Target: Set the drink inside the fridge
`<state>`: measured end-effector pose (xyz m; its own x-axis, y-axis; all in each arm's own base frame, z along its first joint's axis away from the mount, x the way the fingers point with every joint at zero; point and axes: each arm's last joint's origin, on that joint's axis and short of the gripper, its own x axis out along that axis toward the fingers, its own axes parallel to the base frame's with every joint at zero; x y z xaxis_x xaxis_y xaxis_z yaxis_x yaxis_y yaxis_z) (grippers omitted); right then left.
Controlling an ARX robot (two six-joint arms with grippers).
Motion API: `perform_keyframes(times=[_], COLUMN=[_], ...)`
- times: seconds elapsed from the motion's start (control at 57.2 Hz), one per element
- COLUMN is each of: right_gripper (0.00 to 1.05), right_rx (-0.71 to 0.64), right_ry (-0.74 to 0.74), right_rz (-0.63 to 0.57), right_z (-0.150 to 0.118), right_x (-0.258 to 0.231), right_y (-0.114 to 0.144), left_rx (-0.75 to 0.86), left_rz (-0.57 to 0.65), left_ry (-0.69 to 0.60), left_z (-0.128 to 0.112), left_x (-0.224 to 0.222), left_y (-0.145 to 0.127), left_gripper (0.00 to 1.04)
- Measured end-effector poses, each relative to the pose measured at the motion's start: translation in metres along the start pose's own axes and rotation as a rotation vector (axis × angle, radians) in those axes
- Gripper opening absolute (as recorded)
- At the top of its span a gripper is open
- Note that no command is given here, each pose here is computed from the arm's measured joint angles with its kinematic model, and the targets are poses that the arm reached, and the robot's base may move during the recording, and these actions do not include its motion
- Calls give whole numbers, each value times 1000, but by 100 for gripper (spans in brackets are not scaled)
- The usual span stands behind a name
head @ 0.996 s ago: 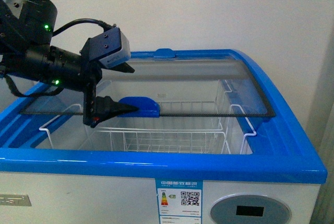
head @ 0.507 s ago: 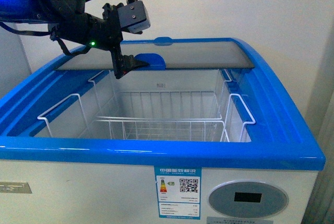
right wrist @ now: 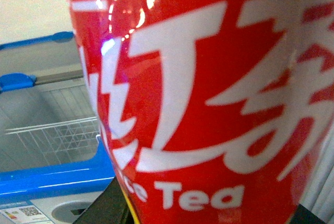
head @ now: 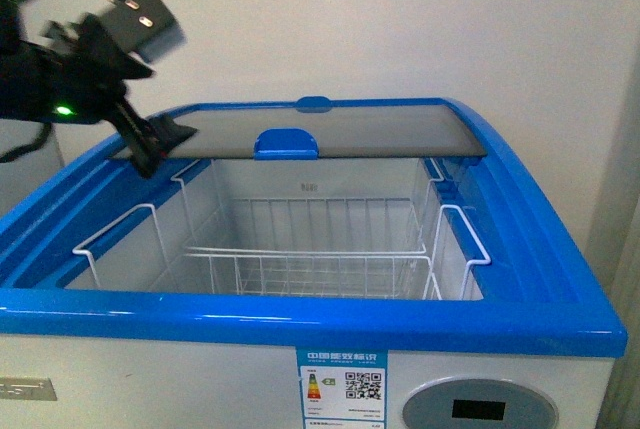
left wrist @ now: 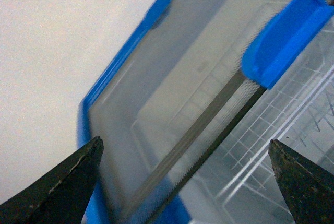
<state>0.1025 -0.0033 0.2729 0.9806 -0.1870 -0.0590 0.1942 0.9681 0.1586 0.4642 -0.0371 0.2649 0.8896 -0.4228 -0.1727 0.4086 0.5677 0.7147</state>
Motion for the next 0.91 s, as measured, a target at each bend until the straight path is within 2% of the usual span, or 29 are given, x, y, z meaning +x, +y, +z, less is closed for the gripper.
perform_keyframes(times=[0.087, 0.175, 0.245, 0.262, 0.332, 0.402, 0.454, 0.507, 0.594, 0.629, 0.769, 0.839, 0.909], right_gripper=[36, 36, 36, 36, 36, 36, 36, 36, 36, 36, 36, 36, 36], right_rx=[0, 0, 0, 0, -8, -35, -68, -92, -213, -253, -545, -720, -916], right_ry=[0, 0, 0, 0, 31, 184, 357, 424, 400, 371, 178, 176, 253], right_rz=[0, 0, 0, 0, 13, 72, 176, 286, 498, 530, 630, 735, 830], right_z=[0, 0, 0, 0, -1, 5, 10, 14, 31, 39, 87, 96, 88], right_x=[0, 0, 0, 0, 1, 1, -1, -2, 4, 10, 56, 87, 122], right_y=[0, 0, 0, 0, 0, 0, 4, 9, 22, 25, 50, 71, 91], left_rx=[-127, -344, -477, -532, -631, -708, -752, -778, -802, -815, -829, -832, -832], left_rz=[62, 119, 152, 255, 397, 450, 482, 498, 498, 491, 489, 488, 488], left_ry=[37, 77, 105, 114, 89, 72, 55, 27, 15, 29, 32, 27, 26], left_z=[4, 7, 5, 5, 4, 3, 4, 5, 2, -2, -8, -9, -10], left_x=[-39, -116, -161, -178, -208, -238, -261, -276, -282, -282, -286, -289, -291], left_y=[6, 6, -2, -7, -15, -30, -50, -71, -92, -101, -125, -134, -141], left_gripper=[97, 97, 95, 90, 81, 72, 64, 53, 37, 30, 3, 3, 3])
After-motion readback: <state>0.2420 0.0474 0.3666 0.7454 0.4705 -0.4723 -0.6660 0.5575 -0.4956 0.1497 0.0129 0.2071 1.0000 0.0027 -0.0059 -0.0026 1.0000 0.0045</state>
